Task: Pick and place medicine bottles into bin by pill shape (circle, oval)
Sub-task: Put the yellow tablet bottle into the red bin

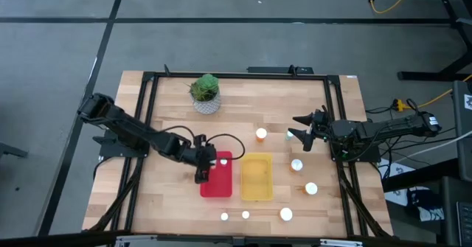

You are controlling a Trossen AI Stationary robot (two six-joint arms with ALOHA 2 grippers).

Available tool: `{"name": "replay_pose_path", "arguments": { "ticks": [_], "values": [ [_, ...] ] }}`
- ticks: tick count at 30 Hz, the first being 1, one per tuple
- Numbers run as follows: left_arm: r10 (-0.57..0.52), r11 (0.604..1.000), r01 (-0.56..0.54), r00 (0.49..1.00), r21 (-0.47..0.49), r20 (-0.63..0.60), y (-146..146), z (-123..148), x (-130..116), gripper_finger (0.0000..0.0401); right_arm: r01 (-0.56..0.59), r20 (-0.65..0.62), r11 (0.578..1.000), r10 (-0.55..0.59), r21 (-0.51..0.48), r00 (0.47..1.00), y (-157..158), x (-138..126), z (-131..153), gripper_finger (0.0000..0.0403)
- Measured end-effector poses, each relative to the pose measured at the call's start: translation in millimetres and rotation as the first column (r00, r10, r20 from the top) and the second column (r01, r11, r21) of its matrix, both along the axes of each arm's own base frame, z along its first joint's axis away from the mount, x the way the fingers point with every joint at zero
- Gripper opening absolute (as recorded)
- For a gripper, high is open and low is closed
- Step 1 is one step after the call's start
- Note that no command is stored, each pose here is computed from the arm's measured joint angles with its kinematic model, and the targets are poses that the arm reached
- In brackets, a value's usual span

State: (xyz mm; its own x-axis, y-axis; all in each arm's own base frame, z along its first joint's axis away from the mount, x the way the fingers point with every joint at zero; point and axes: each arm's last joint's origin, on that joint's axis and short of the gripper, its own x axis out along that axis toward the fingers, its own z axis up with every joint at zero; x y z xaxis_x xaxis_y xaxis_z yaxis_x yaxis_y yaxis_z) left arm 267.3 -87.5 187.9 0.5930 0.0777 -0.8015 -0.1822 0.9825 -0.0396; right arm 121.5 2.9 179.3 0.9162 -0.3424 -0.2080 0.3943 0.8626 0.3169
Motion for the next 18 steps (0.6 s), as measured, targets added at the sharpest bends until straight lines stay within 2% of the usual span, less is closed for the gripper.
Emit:
{"name": "replay_pose_path", "arguments": {
  "ticks": [5,18],
  "values": [
    [0.038,0.998,-0.039,0.999,0.048,0.024,0.9,-12.8,-6.3,0.0096,0.009,0.000,1.000,-0.009,-0.002,1.000,-0.3,-0.1,0.0,0.0307],
    [0.032,0.998,-0.033,0.999,0.052,0.022,1.5,-16.4,-8.1,0.0107,0.008,-0.001,1.000,-0.008,-0.002,1.000,-0.2,-0.1,-0.1,0.0307]
  ]
}}
